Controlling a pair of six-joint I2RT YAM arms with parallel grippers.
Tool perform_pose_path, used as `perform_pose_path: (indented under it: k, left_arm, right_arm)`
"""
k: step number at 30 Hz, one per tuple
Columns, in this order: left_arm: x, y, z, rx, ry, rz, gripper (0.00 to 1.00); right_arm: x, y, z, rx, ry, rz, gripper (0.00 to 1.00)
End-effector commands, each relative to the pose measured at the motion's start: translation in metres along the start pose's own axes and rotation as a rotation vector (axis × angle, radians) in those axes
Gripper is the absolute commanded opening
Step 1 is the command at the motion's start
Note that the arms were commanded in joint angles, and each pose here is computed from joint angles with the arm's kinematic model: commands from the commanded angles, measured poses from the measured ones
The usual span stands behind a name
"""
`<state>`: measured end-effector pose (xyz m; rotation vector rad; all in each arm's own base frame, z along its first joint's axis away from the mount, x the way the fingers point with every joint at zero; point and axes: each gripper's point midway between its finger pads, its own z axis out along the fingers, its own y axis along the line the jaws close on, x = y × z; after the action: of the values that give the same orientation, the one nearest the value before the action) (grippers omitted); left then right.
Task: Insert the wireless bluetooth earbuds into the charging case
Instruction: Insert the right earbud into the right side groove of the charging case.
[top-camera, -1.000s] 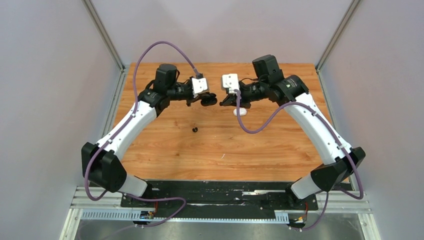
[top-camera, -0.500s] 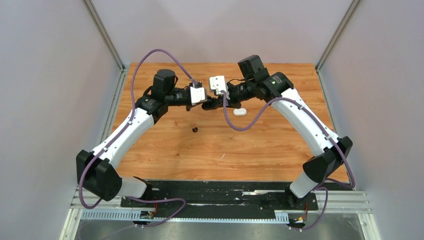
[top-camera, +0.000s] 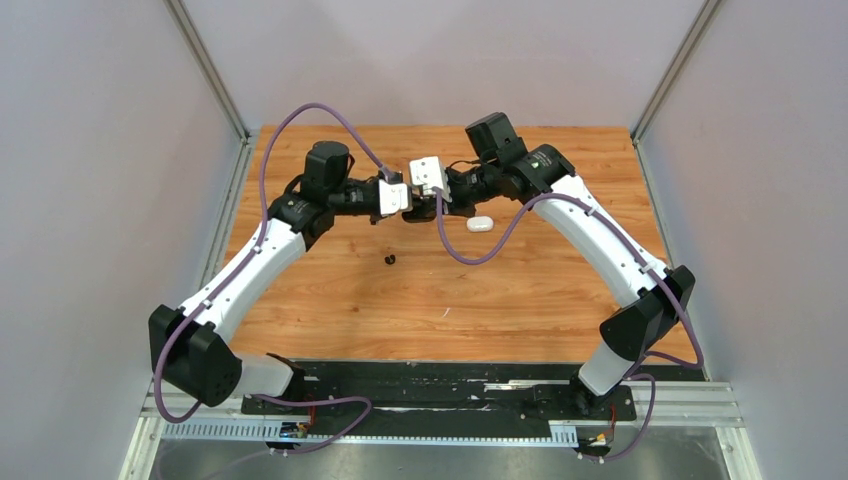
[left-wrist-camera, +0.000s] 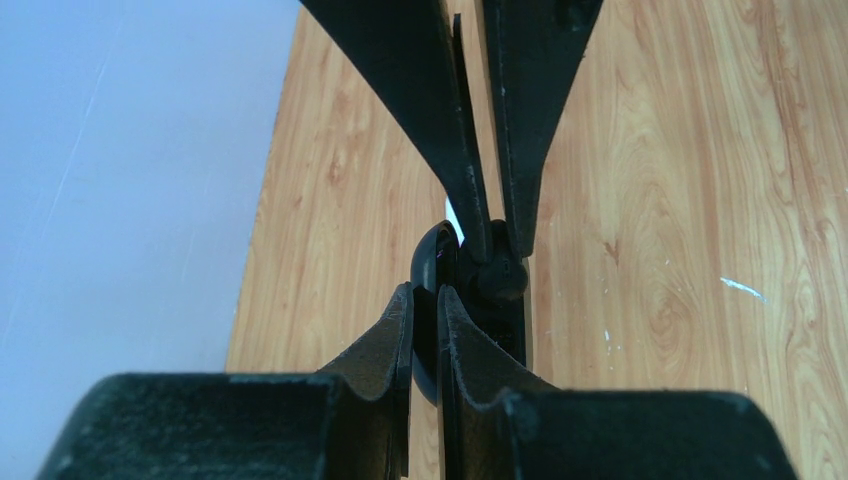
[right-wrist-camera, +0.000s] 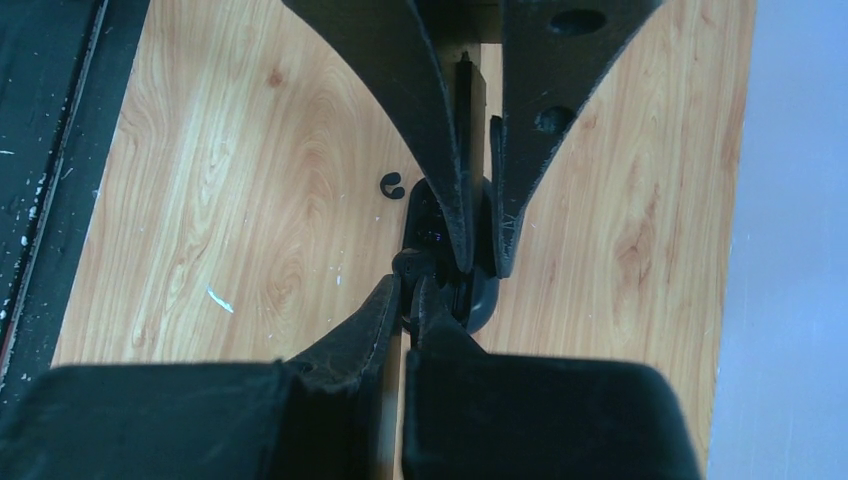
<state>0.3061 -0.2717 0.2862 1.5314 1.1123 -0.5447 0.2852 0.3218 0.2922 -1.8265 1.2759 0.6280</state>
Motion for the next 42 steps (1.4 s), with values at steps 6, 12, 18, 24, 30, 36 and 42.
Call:
perform_pose_path:
  k: [6, 12, 18, 24, 30, 36, 42]
  left_arm:
    - [-0.019, -0.003, -0.005, 0.01, -0.038, 0.074, 0.0]
    - [-0.02, -0.002, -0.006, -0.001, -0.038, 0.08, 0.0]
    - [-0.02, -0.001, -0.007, -0.013, -0.036, 0.085, 0.0]
    - [-0.021, 0.001, -0.007, -0.027, -0.039, 0.086, 0.0]
    - [-0.023, 0.002, -0.006, -0.033, -0.051, 0.065, 0.0]
    - [-0.026, 0.002, -0.005, -0.03, -0.065, 0.043, 0.0]
    - [-0.026, 0.001, -0.004, -0.025, -0.072, 0.022, 0.0]
  right_arm:
    - [-0.01, -0.016, -0.003, 0.056, -0.006, -0.093, 0.0]
    - [-0.006, -0.015, -0.002, 0.051, 0.009, -0.08, 0.0]
    - [-0.001, -0.007, 0.0, 0.026, 0.025, -0.049, 0.0]
    - [0.003, -0.002, 0.003, 0.002, 0.038, -0.024, 0.0]
    - [0.006, 0.003, 0.007, -0.018, 0.049, -0.005, 0.0]
    - [0.008, 0.003, 0.011, -0.022, 0.06, 0.006, 0.0]
    - [0.001, 0.006, 0.013, -0.037, 0.033, 0.012, 0.0]
